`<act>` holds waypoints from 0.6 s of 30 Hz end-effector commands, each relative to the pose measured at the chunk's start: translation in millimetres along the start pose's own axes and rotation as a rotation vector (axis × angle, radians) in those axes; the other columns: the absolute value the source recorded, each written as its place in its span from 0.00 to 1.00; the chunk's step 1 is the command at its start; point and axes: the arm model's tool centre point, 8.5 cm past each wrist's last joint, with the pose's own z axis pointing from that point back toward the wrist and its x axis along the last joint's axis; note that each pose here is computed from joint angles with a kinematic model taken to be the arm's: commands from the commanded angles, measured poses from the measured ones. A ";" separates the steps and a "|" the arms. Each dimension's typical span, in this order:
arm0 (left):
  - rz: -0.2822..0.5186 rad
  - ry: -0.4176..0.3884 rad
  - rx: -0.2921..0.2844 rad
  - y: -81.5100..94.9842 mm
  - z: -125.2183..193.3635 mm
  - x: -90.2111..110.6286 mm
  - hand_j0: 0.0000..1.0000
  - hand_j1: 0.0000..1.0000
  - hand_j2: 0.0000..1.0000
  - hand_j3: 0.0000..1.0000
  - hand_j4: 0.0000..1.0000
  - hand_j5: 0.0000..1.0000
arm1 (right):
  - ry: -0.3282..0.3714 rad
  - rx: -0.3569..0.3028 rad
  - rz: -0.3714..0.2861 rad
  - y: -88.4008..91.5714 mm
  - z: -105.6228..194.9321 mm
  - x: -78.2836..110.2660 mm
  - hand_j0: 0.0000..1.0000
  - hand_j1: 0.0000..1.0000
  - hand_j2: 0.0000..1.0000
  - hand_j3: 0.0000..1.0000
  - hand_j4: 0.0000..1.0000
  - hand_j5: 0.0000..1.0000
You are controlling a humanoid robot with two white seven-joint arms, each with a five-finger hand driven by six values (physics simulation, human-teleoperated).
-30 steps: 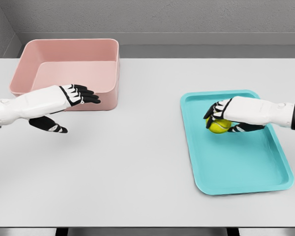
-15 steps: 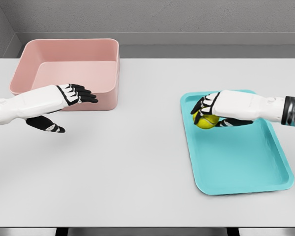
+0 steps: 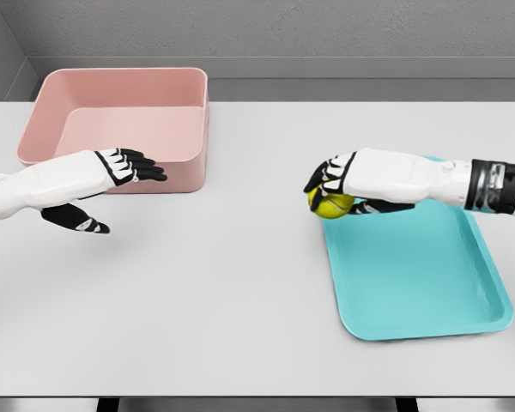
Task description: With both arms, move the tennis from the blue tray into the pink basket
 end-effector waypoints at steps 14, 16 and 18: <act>0.026 0.008 0.008 1.3 7.1 -1.5 1.00 1.00 1.00 1.00 1.00 1.00 | -0.136 -0.086 -0.009 -12.8 -53.9 24.1 0.59 0.59 0.59 0.59 0.59 0.59; 0.035 0.009 0.003 -2.2 7.8 -1.5 1.00 1.00 1.00 1.00 1.00 1.00 | -0.149 -0.085 -0.014 -11.4 -59.1 26.6 0.59 0.59 0.59 0.59 0.59 0.59; 0.037 0.010 0.004 -1.7 8.8 -1.7 1.00 1.00 1.00 1.00 1.00 1.00 | -0.159 -0.091 -0.016 -12.3 -63.7 28.3 0.59 0.59 0.59 0.59 0.59 0.59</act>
